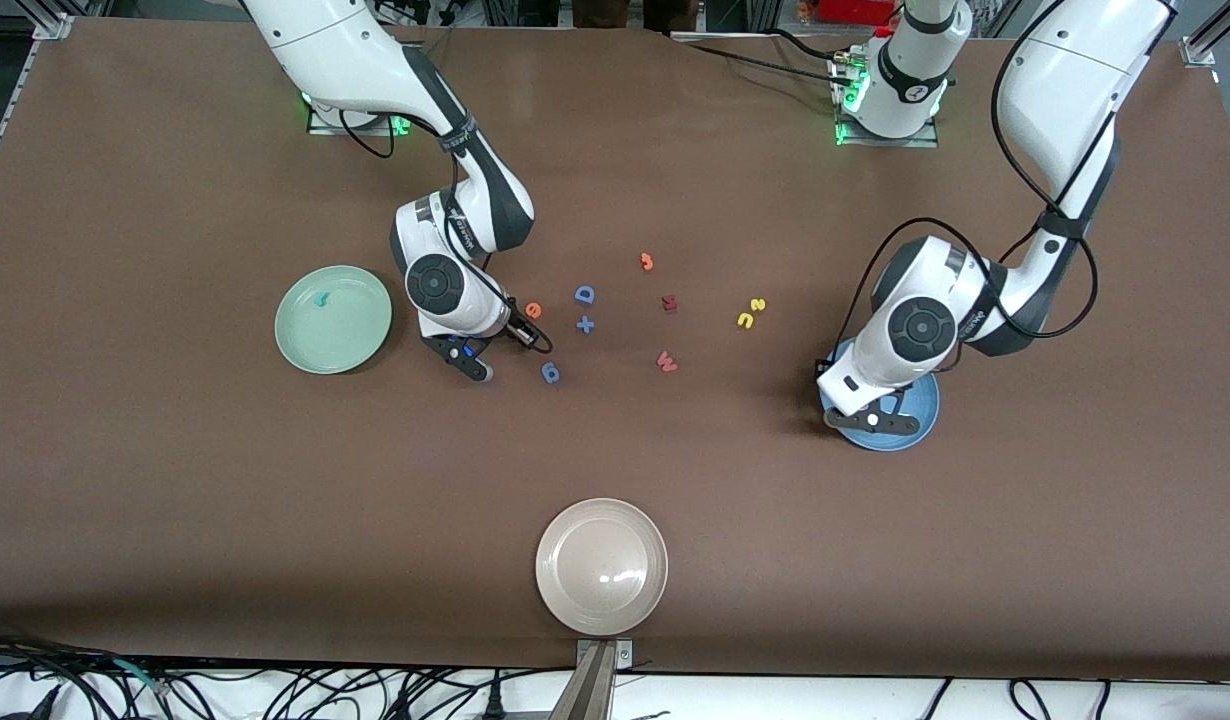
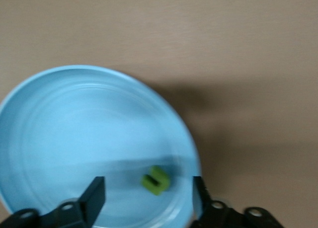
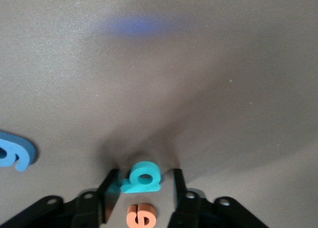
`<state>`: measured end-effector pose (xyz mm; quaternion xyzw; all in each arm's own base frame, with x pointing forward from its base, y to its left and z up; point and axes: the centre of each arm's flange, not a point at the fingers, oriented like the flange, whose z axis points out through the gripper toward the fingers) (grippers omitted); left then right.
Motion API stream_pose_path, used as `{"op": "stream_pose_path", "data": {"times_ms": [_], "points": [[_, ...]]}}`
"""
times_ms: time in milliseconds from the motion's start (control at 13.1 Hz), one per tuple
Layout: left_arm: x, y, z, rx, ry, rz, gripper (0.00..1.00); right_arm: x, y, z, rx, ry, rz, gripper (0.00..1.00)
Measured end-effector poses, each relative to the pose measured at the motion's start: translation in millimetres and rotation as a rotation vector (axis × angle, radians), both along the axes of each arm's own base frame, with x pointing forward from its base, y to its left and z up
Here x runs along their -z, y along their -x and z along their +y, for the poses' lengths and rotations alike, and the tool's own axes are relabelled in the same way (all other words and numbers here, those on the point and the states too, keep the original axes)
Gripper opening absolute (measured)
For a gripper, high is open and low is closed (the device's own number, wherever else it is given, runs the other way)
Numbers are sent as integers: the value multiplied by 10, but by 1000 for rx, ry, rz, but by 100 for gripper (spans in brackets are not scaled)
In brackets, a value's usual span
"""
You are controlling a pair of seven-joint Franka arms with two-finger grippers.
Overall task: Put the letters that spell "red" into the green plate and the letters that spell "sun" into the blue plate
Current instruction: 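Drop the green u on the blue plate while the right gripper grasps teal b, then grasp the yellow u with the left gripper while the right gripper places teal b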
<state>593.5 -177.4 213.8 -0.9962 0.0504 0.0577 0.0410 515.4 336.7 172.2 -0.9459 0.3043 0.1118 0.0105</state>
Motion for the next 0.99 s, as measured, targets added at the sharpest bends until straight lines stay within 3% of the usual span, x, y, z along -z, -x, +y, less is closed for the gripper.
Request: {"op": "stream_pose_path", "data": {"times_ms": [76,153,305,611,993], "points": [[-45,71,-234,-36,11,-3,97,-20,-5,2,0,-2,-2,35],[-99,172,-511,-77,22,-5,100,-16,-2,-1,0,-1,-1,34],[-157,409,-1020,-131,29,-5,100,-17,-2,-2,0,-1,-1,34],[77,927,-1596,-66,-1,43,97,-100,-59,-100,-4,9,14,34],[377,1206,-1710,57,-16,102,97,-1053,-367,-984,-98,9,135,34]]}}
